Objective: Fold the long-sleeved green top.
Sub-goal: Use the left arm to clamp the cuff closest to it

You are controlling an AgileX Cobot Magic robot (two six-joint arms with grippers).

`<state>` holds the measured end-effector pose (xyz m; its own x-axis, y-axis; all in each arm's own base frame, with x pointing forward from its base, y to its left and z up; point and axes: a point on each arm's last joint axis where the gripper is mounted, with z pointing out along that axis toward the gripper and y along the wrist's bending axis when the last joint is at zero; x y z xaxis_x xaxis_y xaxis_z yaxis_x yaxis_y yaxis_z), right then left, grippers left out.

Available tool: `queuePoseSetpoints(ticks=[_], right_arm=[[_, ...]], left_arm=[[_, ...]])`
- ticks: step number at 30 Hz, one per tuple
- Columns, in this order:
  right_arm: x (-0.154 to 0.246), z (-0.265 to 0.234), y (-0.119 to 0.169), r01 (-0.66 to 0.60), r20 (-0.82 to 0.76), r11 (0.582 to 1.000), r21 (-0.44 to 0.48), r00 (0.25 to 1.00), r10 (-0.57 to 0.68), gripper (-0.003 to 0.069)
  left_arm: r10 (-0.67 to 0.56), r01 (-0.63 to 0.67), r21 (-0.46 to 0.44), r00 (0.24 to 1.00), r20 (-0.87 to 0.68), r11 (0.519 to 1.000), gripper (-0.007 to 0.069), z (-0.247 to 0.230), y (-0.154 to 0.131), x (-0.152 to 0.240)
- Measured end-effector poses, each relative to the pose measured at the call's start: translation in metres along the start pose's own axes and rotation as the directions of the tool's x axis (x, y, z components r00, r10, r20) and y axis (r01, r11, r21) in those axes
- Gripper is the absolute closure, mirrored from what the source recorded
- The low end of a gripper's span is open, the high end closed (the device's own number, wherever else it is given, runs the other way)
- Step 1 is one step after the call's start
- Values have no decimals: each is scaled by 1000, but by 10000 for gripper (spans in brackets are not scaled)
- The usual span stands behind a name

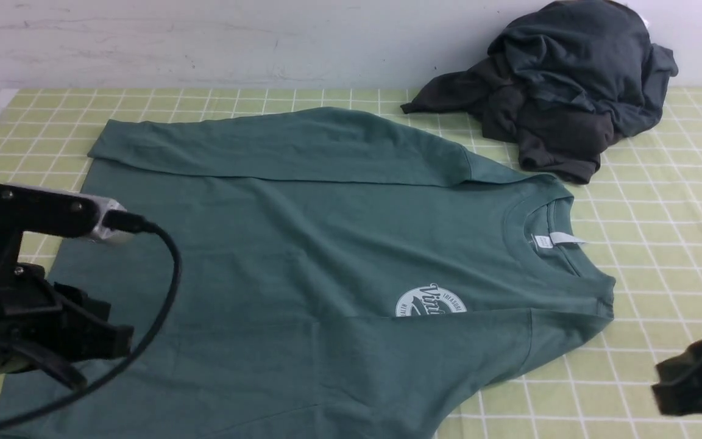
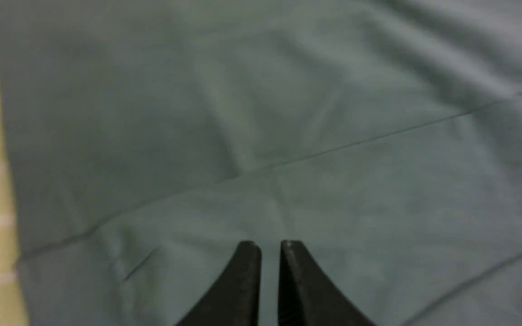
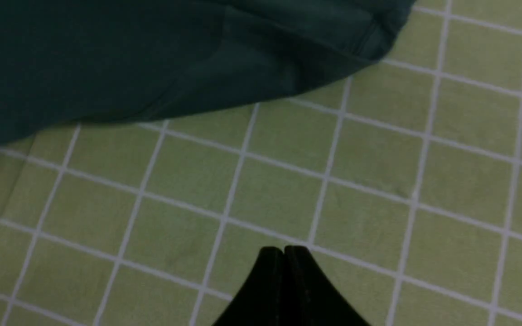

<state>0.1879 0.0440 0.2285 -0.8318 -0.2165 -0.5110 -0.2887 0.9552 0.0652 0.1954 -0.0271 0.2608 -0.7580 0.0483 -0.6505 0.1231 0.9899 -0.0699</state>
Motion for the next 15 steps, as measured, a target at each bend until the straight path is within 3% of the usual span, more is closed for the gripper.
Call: queuePoseSetpoints(ticks=[9, 15], right_arm=[[-3, 22, 35, 204, -25, 958, -203, 977, -213, 669], [-4, 21, 40, 225, 7, 942, -251, 973, -231, 669]], left_arm=[[-274, 240, -150, 921, -278, 959, 270, 48, 63, -4], [-376, 311, -224, 849, -372, 924, 237, 88, 96, 12]])
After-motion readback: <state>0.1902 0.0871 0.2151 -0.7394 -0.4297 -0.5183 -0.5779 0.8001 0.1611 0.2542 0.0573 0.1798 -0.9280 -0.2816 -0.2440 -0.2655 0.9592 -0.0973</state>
